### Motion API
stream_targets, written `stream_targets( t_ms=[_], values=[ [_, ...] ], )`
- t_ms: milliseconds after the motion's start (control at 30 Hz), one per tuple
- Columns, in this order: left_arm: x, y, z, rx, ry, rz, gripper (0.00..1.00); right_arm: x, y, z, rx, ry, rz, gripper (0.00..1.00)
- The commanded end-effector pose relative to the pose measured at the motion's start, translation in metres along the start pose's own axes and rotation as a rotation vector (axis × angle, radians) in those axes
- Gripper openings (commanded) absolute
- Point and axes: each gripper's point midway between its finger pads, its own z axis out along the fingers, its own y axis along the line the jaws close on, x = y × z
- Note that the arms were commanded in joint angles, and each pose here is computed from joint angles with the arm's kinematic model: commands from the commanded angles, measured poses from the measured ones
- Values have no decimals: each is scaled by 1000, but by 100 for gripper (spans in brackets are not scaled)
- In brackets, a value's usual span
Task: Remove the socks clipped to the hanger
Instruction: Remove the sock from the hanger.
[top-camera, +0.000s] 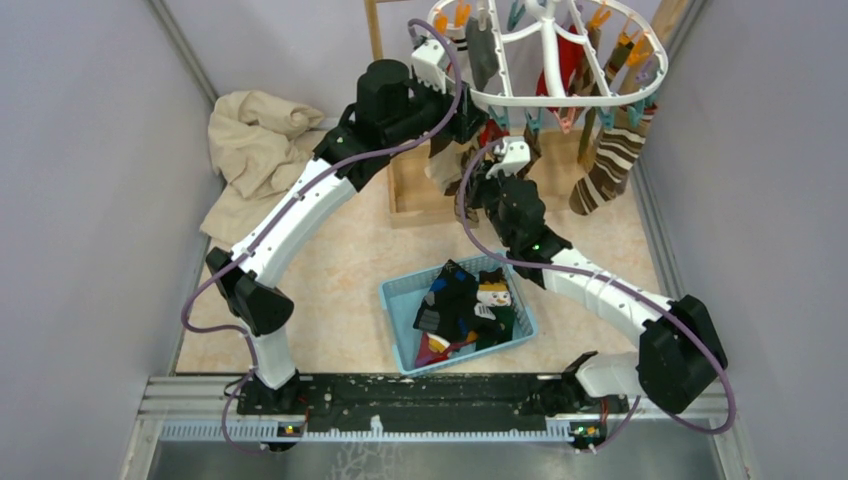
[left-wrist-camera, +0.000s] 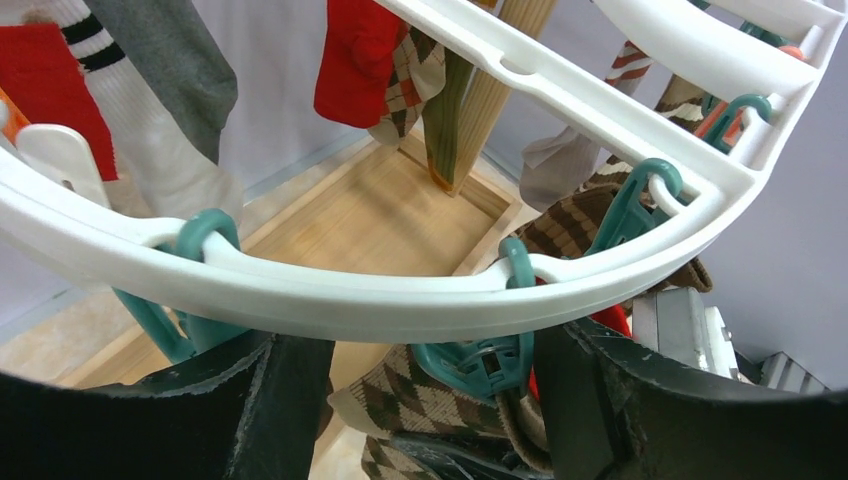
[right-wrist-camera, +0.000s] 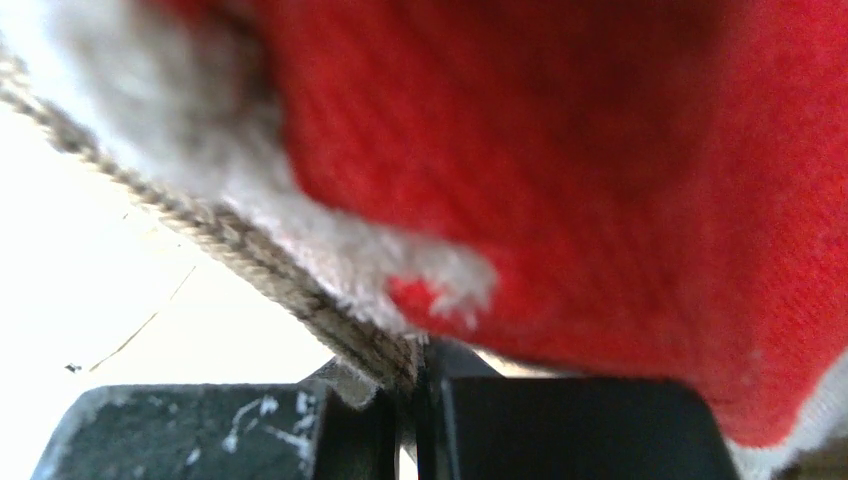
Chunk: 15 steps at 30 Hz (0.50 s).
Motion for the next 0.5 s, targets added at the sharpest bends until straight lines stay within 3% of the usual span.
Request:
stream_targets(
  t_ms=[0,467],
  values=[
    [-12,-6,-10,15,-27,-32,74,-32,18,-4,-77,-60,-3,0],
    [-30,-6,-10,-9,-93,-67,74,-17,20,-3,-90,-16,9,0]
  ],
)
